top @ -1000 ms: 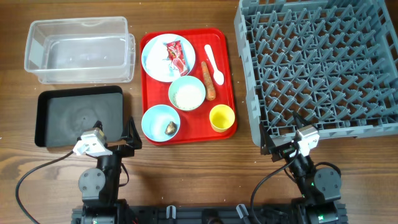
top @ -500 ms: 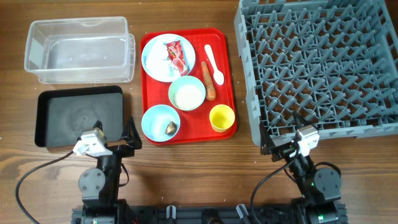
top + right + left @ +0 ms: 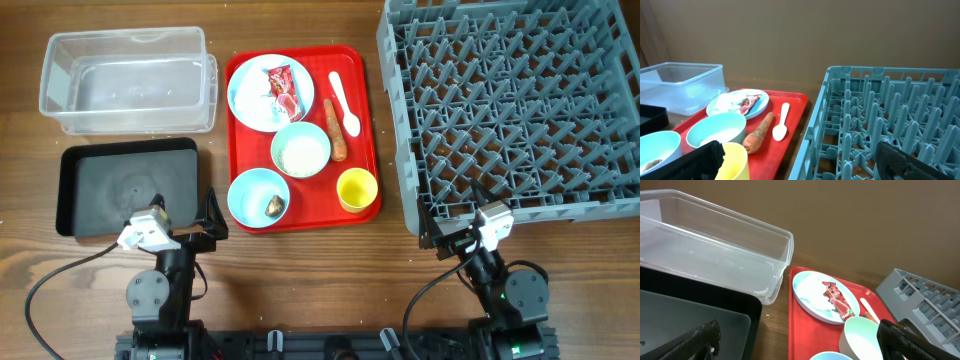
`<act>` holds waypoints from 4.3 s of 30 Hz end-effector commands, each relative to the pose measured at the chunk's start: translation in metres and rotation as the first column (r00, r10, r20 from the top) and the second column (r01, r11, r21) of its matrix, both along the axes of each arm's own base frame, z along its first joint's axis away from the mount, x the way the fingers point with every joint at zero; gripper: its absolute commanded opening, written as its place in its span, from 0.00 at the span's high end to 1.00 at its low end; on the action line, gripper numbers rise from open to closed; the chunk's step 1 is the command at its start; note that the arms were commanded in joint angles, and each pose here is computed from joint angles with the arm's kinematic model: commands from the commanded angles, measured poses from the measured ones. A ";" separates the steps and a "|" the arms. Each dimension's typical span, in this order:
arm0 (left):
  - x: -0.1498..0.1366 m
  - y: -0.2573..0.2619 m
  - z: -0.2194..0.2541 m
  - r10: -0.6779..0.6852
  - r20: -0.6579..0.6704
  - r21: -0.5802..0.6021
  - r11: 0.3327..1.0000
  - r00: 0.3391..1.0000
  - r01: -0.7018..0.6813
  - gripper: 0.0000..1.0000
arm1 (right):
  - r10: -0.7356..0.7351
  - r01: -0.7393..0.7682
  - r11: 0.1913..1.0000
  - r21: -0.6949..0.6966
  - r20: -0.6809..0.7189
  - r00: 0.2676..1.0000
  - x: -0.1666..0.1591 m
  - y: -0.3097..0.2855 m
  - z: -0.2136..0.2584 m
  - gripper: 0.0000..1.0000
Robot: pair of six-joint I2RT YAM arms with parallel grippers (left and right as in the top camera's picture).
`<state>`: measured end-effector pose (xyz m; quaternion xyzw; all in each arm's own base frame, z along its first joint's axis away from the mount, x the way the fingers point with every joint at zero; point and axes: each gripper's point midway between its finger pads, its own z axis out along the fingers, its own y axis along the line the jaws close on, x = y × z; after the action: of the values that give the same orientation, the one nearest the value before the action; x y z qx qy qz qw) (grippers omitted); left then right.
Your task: Sort waste into correct bins and load items into the dishwasher rack
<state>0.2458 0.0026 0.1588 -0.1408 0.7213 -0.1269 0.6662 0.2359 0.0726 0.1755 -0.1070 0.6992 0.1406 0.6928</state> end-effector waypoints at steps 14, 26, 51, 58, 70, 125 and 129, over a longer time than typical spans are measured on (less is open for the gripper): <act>0.000 0.000 -0.002 0.002 0.001 0.020 1.000 1.000 -0.002 0.00 | -0.005 0.005 1.000 0.012 0.005 1.000 0.000 -0.001 0.001 0.00; 0.000 0.000 -0.002 0.002 0.001 0.020 1.000 1.000 -0.002 0.00 | -0.006 0.006 1.000 0.010 0.006 1.000 0.000 -0.001 0.001 0.00; 0.135 -0.046 0.173 -0.146 -0.580 0.115 0.959 0.802 0.257 0.00 | 0.020 -0.064 0.988 -0.140 -0.298 0.954 0.072 0.018 0.210 0.00; 0.243 -0.136 0.087 -0.217 -0.772 0.110 0.880 0.598 0.461 0.00 | 0.002 -0.118 0.979 -0.163 -0.578 0.816 0.114 0.027 0.139 0.00; 0.288 -0.144 -0.133 -0.083 -0.924 0.044 0.947 0.374 0.317 0.00 | -0.031 -0.163 0.971 -0.174 -0.772 0.635 0.119 0.028 0.066 0.00; 0.256 0.062 0.006 -0.354 -0.793 -0.326 0.934 0.497 0.146 0.22 | -0.033 -0.145 0.977 -0.159 -0.778 0.627 0.118 0.028 0.065 0.00; 0.230 0.137 -0.015 0.062 -0.924 -0.073 0.939 0.378 -0.335 0.27 | -0.033 -0.145 0.977 -0.159 -0.778 0.627 0.118 0.028 0.065 0.00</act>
<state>0.4883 0.1085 0.1320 -0.2793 0.9428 -0.1135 0.1426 0.3529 0.0975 0.2381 -0.1328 0.9370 0.1122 0.3030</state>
